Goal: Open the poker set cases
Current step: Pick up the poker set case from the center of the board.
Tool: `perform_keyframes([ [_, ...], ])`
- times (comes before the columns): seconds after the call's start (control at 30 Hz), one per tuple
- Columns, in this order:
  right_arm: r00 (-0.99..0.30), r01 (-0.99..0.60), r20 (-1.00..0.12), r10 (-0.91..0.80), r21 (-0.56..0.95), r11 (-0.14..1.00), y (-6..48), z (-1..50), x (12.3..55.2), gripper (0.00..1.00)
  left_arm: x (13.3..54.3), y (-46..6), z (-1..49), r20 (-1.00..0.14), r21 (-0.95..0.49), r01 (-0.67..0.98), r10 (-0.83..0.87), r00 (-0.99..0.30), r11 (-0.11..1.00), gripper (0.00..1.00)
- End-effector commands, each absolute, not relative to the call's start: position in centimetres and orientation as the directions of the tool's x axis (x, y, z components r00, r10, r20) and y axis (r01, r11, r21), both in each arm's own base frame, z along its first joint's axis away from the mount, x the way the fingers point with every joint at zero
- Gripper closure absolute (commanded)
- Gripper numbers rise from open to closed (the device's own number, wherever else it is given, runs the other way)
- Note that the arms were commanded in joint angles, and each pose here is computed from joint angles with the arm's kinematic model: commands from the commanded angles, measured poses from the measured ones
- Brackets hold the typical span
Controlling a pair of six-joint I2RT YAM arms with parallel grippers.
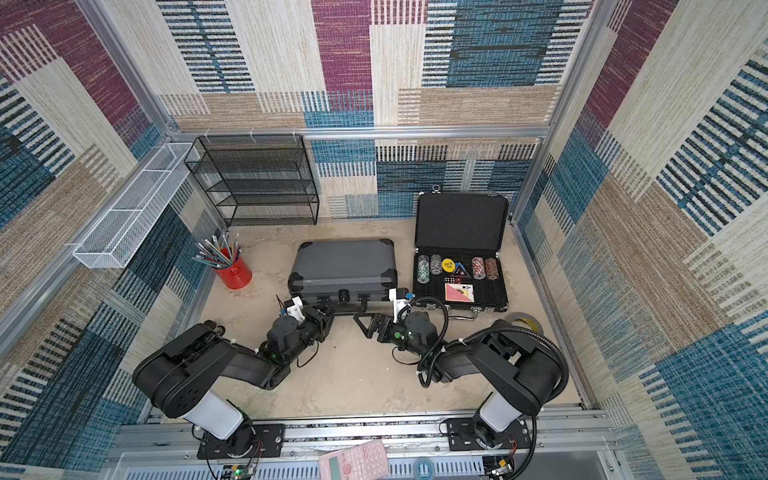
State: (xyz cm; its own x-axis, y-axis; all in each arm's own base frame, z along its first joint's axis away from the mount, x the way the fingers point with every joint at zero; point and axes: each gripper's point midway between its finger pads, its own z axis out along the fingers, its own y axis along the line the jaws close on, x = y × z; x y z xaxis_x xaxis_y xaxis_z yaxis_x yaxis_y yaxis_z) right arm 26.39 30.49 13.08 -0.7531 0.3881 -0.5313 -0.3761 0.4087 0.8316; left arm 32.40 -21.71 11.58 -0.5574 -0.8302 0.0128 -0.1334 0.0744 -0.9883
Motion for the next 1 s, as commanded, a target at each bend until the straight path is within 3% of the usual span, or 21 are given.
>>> perform_keyframes([
  [0.0,-0.727,-0.423,-0.551,0.41,0.829,0.365,30.7,15.1,26.4,0.0,32.8,-22.8,16.6,-0.006,-0.999,0.031,-0.812,-0.584,-0.016,1.0],
  [0.6,-0.745,-0.413,-0.455,0.488,0.889,0.197,31.8,17.2,27.8,0.0,33.1,-24.1,18.5,0.056,-0.995,0.034,-0.799,-0.599,-0.095,1.0],
  [0.97,-0.756,-0.401,-0.453,0.473,0.891,0.212,32.9,16.5,29.0,0.0,32.3,-23.8,15.4,0.109,-0.994,-0.062,-0.8,-0.59,-0.09,1.0],
])
